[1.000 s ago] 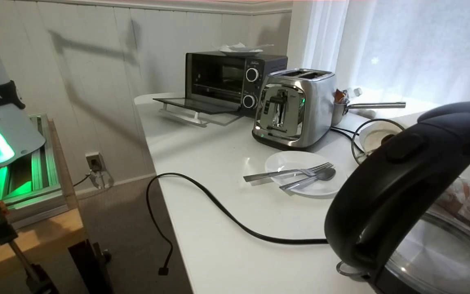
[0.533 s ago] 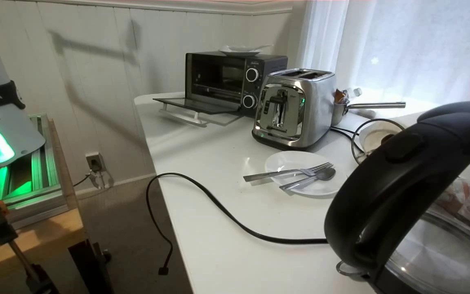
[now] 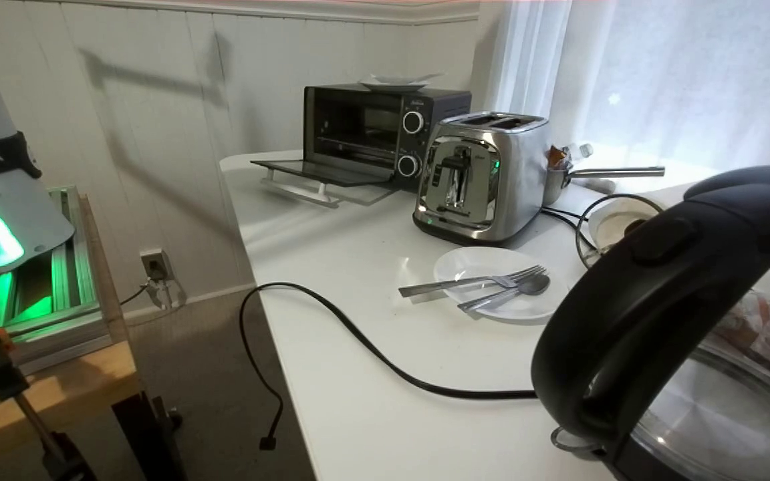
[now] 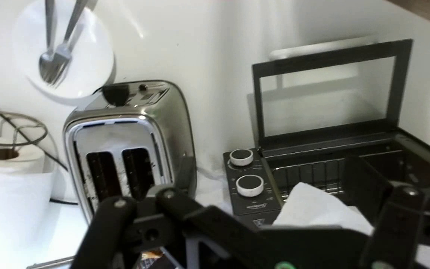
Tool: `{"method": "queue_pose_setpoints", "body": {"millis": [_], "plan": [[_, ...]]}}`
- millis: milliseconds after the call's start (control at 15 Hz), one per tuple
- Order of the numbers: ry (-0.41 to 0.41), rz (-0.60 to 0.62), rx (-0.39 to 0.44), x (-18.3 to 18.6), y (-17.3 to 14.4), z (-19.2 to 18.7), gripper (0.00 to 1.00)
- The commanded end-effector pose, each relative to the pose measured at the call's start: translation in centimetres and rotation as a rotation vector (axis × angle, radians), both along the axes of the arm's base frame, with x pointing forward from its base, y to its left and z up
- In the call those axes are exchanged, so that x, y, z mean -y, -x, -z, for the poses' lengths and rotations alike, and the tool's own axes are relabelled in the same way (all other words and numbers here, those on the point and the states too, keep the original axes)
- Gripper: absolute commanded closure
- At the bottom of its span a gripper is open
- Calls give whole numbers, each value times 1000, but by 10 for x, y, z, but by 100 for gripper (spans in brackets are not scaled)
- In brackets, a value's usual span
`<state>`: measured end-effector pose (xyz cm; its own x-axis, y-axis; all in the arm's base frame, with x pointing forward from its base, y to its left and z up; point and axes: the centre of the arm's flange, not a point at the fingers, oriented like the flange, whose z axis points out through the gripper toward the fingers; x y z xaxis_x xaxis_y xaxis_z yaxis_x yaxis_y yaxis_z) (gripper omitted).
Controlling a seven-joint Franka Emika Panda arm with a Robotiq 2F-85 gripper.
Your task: Move the toaster to the right
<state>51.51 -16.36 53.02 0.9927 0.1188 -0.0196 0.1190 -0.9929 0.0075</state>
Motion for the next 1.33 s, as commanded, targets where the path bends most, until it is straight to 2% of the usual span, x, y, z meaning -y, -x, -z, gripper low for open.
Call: {"method": "queue_pose_setpoints", "body": {"millis": [0, 133, 200, 267, 400, 733, 1267], "plan": [[65, -54, 51, 45, -38, 19, 0], [58, -13, 68, 70, -51, 32, 0], [-11, 39, 48, 75, -53, 37, 0], [40, 7, 52, 59, -35, 38, 0], [18, 38, 47, 72, -42, 48, 0], [14, 40, 49, 73, -46, 45, 0], [36, 128, 167, 126, -115, 95, 0]]}}
